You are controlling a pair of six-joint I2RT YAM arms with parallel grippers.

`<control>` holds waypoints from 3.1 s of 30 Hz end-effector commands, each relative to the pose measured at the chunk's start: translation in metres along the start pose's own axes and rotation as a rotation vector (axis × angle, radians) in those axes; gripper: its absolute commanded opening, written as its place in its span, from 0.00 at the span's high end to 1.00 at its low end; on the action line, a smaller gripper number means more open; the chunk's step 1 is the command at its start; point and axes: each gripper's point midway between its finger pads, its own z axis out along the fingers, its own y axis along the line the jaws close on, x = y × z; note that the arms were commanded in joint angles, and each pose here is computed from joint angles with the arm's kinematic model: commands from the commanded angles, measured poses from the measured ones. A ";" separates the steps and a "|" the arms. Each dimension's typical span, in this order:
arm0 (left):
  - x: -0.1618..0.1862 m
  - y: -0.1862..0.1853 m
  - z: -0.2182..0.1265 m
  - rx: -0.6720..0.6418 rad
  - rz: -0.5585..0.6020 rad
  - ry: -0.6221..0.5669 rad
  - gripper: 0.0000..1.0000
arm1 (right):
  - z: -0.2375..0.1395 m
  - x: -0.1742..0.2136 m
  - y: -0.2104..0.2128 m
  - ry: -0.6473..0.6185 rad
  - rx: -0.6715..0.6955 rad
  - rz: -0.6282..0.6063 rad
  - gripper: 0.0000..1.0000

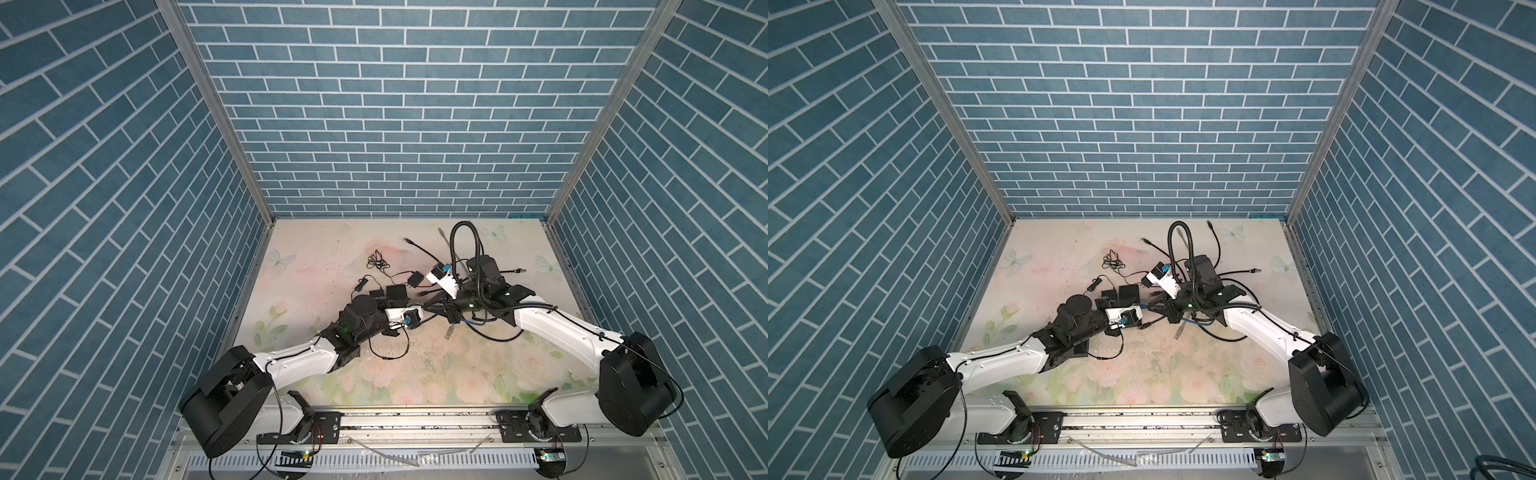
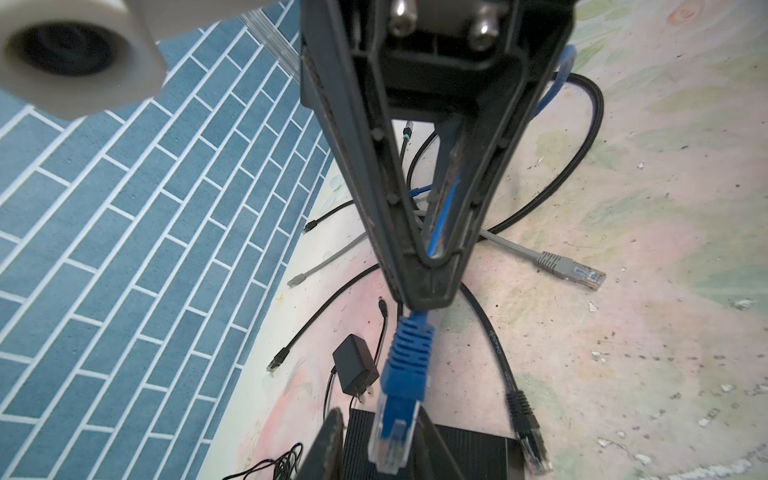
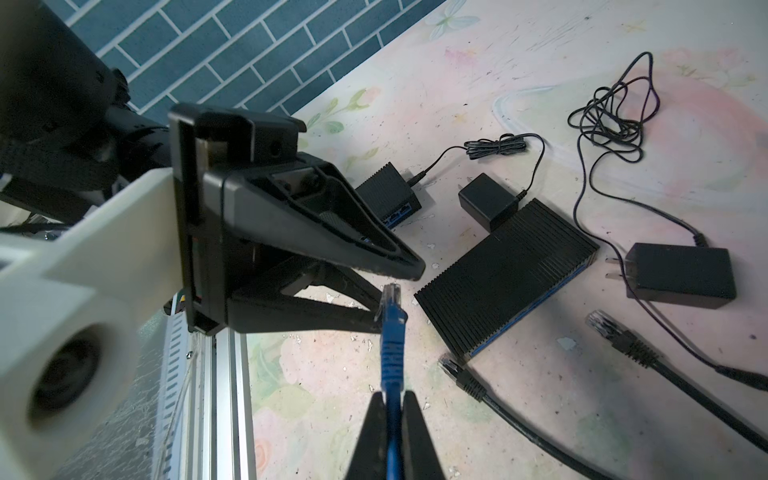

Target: Insert the plug into the switch port

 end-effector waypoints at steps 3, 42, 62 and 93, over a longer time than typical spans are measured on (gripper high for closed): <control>-0.006 -0.001 0.002 0.019 -0.003 -0.021 0.87 | -0.001 -0.012 0.007 -0.013 -0.037 0.022 1.00; -0.007 -0.034 -0.020 0.285 -0.130 0.021 1.00 | 0.017 0.027 0.031 -0.180 -0.050 -0.919 0.65; -0.006 -0.034 -0.022 0.277 -0.139 0.017 1.00 | 0.028 0.015 0.031 -0.230 -0.061 -0.923 0.94; 0.111 0.028 -0.100 -0.492 -1.136 0.582 0.00 | 0.098 0.049 0.003 -0.222 -0.043 -0.627 1.00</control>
